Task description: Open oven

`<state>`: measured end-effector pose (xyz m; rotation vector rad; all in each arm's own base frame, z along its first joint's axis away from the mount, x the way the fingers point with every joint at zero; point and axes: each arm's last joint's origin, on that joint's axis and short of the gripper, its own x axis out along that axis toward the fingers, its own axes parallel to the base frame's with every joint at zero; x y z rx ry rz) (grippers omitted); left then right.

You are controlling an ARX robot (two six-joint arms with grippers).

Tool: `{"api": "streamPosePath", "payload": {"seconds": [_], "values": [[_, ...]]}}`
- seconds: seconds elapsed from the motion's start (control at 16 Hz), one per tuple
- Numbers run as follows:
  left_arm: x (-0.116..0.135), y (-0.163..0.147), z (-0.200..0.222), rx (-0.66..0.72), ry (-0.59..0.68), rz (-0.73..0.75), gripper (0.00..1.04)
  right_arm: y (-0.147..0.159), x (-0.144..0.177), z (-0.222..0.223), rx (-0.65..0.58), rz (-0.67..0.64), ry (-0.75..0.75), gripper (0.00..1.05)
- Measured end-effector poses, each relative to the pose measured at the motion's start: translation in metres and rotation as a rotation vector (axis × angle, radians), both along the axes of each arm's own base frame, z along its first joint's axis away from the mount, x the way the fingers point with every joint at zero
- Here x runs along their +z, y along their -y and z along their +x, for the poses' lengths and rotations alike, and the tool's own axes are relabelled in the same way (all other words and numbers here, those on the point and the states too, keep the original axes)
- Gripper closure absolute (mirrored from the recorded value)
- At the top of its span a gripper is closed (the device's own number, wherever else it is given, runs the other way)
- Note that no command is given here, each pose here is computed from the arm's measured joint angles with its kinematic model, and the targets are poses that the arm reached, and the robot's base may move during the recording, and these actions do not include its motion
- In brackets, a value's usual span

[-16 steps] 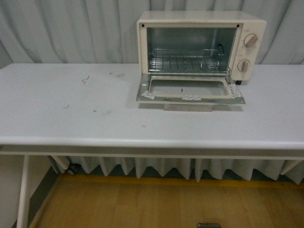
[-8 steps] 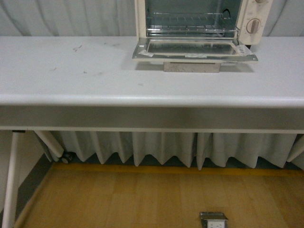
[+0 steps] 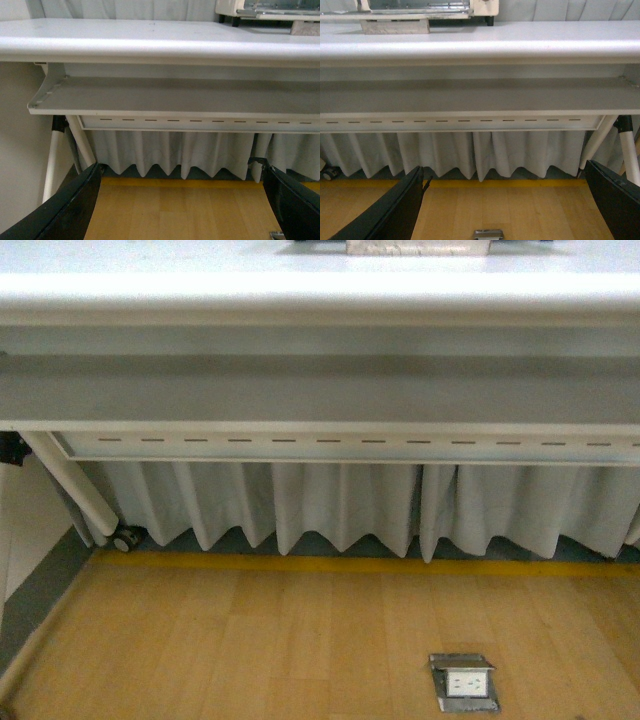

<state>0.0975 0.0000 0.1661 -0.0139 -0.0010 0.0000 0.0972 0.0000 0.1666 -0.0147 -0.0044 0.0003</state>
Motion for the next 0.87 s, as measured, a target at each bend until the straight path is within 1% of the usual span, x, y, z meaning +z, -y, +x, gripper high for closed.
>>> {"api": "streamPosePath", "payload": {"seconds": [0.87], "values": [[-0.0003,0.0000,0.0000,0.000,-0.003,0.000,0.07,0.0000,-0.0001,0.0000,0.000,0.000,-0.002,0.06]]}}
